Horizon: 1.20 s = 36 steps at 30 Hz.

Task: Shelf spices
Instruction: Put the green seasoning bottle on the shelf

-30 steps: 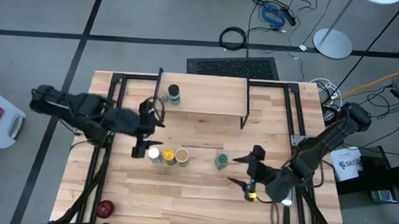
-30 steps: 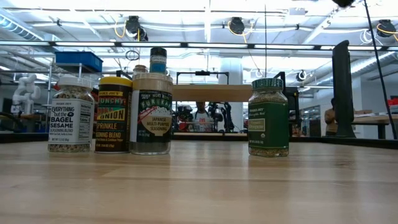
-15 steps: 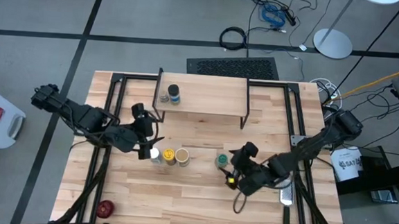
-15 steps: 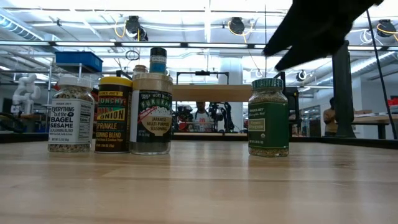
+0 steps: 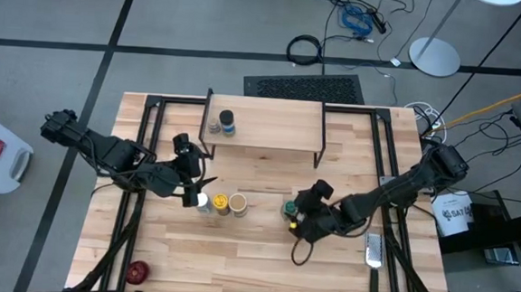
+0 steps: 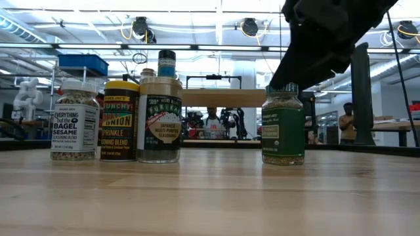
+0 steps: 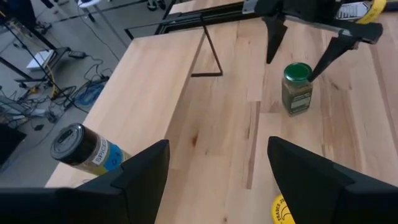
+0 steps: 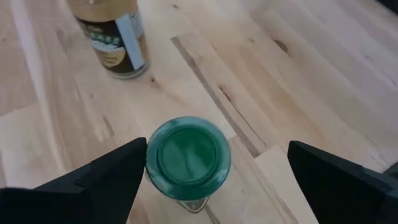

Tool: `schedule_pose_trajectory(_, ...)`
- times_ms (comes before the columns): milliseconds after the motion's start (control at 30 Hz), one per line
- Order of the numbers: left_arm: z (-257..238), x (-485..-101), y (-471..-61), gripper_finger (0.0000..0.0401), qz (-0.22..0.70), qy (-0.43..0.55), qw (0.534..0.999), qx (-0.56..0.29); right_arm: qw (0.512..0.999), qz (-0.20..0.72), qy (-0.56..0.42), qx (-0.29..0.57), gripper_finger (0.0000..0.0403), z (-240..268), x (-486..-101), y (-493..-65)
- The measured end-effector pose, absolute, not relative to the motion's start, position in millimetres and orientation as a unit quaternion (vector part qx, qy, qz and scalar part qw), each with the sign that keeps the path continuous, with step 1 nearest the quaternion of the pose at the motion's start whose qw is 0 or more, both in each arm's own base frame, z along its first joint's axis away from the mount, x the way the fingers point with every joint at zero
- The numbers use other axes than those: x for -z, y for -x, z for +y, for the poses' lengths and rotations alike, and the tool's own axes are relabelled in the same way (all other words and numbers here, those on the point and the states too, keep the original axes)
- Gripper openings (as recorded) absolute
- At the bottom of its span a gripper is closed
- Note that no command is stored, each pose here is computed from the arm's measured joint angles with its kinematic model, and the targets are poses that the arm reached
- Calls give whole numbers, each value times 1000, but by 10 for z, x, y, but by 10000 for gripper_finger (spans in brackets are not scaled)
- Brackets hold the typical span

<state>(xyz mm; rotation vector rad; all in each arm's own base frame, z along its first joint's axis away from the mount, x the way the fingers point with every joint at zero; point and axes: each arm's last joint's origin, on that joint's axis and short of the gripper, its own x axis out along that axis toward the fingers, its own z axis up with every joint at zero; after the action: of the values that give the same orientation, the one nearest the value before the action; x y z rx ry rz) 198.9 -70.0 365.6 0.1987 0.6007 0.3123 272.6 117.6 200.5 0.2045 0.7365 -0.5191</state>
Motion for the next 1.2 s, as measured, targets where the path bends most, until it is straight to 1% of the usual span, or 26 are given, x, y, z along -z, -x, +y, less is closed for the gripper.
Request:
schedule_pose_trajectory(133, -700, -3656, -1989, 281, 295, -98, 938, -152, 890, 361, -116, 252, 377, 1144, -1965, -2771)
schedule_pose_trajectory(400, -701, -3655, -1988, 281, 296, -101, 938, -150, 880, 380, -136, 250, 377, 1178, -1737, -2889)
schedule_pose_trajectory(533, -701, -3655, -1989, 281, 296, -100, 938, -150, 877, 373, -146, 264, 367, 1175, -1708, -2899)
schedule_pose_trajectory(900, -701, -3655, -1989, 281, 295, -97, 938, -151, 876, 364, -146, 282, 292, 1108, -1711, -2923)
schedule_pose_trajectory(1200, -698, -3649, -1983, 281, 299, -100, 937, -151, 877, 364, -145, 279, 217, 1108, -1716, -2925)
